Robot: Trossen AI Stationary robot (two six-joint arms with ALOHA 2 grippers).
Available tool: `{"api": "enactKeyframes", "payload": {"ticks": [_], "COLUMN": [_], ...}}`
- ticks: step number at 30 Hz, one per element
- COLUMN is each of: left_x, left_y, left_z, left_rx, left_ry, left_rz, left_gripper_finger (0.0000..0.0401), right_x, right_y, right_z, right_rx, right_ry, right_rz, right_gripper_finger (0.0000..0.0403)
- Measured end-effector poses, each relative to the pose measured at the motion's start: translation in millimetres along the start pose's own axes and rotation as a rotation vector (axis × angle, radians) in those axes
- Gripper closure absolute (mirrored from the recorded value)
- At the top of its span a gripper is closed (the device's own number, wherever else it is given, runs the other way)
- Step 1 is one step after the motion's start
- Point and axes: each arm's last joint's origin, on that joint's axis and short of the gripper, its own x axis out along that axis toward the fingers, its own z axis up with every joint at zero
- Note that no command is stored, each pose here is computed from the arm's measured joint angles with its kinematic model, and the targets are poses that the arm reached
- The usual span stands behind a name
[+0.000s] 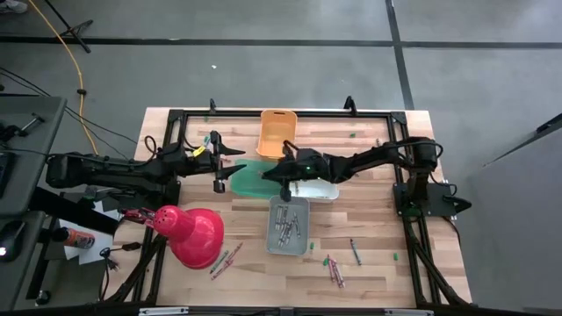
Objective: Sort crayons
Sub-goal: Put the pink crayon into the blue bin
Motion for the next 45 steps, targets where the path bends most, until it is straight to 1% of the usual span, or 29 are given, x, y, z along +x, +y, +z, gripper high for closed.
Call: {"api": "enactKeyframes", "payload": {"ticks": [3,5,10,12,15,21,22,24,26,28,32,35,37,41,45], "left_x": [0,0,0,0,0,0,0,0,0,1,4,1,-3,-10,-13], "left_y": [-1,-1,-2,-2,-2,-2,-2,-2,-2,0,10,16,20,30,43], "left_z": [-4,-6,-9,-9,-10,-10,-10,-10,-11,-13,-14,-22,-31,-50,-64], "left_rx": [-0.01,-0.011,-0.055,-0.071,-0.076,-0.077,-0.077,-0.078,-0.093,-0.127,-0.146,-0.233,-0.285,-0.357,-0.399], "left_ry": [0.038,0.061,0.095,0.098,0.1,0.1,0.1,0.1,0.115,0.192,0.531,0.735,0.818,0.962,1.034], "left_rz": [-0.007,-0.008,-0.013,-0.012,-0.012,-0.012,-0.012,-0.012,0.0,0.08,0.327,0.459,0.536,0.652,0.749], "left_gripper_finger": [0.0231,0.0231,0.0231,0.0231,0.0231,0.0231,0.0231,0.0231,0.0231,0.0231,0.0231,0.0231,0.0231,0.0231,0.0231], "right_x": [4,6,7,7,7,7,7,6,2,-3,-13,-15,-16,-16,-16], "right_y": [-2,-3,-2,-1,-1,3,3,3,3,2,-4,-6,-7,-7,-7], "right_z": [6,8,10,10,10,10,10,12,17,23,33,36,35,35,35], "right_rx": [-0.024,-0.023,0.0,0.003,0.005,-0.056,-0.061,-0.067,-0.074,-0.081,-0.073,-0.055,-0.053,-0.053,-0.053], "right_ry": [0.083,0.113,0.113,0.112,0.111,0.111,0.111,0.11,0.102,0.1,0.094,0.094,0.103,0.111,0.11], "right_rz": [-0.054,-0.061,-0.034,-0.021,0.006,0.008,-0.008,-0.026,-0.037,-0.043,-0.058,-0.065,-0.068,-0.067,-0.067], "right_gripper_finger": [0.04,0.04,0.0398,0.0385,0.0344,0.0232,0.0216,0.0192,0.0177,0.0171,0.017,0.0169,0.0169,0.0169,0.0169]}}
